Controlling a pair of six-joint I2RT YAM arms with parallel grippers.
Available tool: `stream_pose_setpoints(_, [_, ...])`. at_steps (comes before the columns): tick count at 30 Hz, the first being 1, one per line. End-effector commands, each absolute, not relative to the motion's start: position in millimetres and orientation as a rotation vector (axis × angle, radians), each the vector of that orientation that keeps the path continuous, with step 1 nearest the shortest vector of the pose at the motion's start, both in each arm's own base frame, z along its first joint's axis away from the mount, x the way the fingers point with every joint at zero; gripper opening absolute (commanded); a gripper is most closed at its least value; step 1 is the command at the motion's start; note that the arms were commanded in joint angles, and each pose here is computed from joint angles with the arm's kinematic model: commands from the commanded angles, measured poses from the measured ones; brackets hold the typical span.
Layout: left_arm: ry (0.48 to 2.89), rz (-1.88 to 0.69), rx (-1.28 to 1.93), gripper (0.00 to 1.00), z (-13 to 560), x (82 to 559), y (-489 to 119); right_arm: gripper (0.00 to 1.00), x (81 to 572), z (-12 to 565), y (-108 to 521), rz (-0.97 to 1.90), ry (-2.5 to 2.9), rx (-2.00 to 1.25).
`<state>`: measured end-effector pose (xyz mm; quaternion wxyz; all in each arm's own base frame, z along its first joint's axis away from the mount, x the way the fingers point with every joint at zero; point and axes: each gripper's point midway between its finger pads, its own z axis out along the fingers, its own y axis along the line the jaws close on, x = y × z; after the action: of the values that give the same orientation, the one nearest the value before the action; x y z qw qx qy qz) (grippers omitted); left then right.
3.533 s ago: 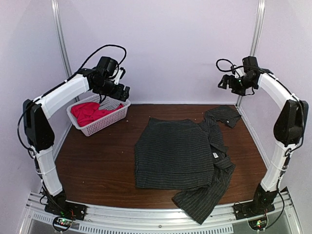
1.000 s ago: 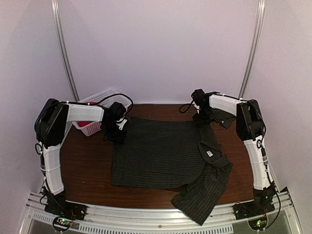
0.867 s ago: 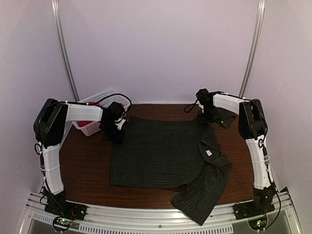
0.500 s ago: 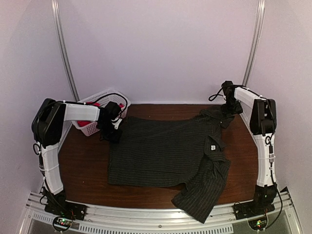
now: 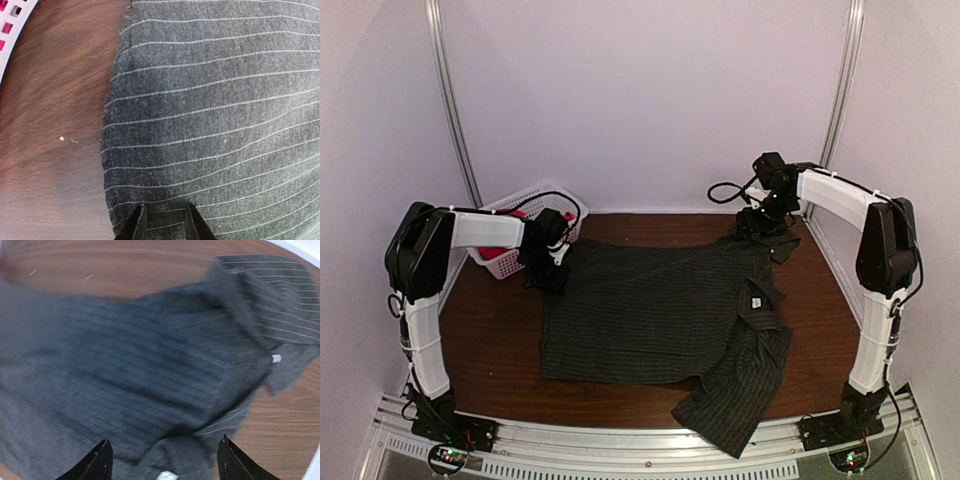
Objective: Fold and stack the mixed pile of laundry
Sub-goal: Adjust the flattened T-shirt at the center of the board.
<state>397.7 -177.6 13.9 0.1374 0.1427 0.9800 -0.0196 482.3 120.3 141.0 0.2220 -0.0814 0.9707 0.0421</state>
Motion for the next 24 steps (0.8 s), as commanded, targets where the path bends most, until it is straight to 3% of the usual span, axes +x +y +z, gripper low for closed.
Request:
stream_pose_setpoints(1, [2.973, -0.017, 0.393, 0.28, -11.4, 373.1, -161.2, 0.71, 422.2, 135.8, 198.3, 0.377, 2.728, -0.373])
stream_pose_setpoints(8, [2.97, -0.007, 0.393, 0.28, -13.4, 372.8, -159.7, 0.58, 366.3, 87.7, 219.3, 0.367, 2.849, -0.411])
stream_pose_setpoints(15, [2.983, -0.001, 0.393, 0.28, -18.9, 368.5, -154.7, 0.44, 344.7, 38.6, 179.5, 0.192, 2.979, -0.321])
stream_pose_setpoints(24, [2.987, 0.019, 0.351, 0.28, -17.2, 370.8, -137.2, 0.34, 357.2, 66.0, 59.9, -0.471, 2.928, -0.211])
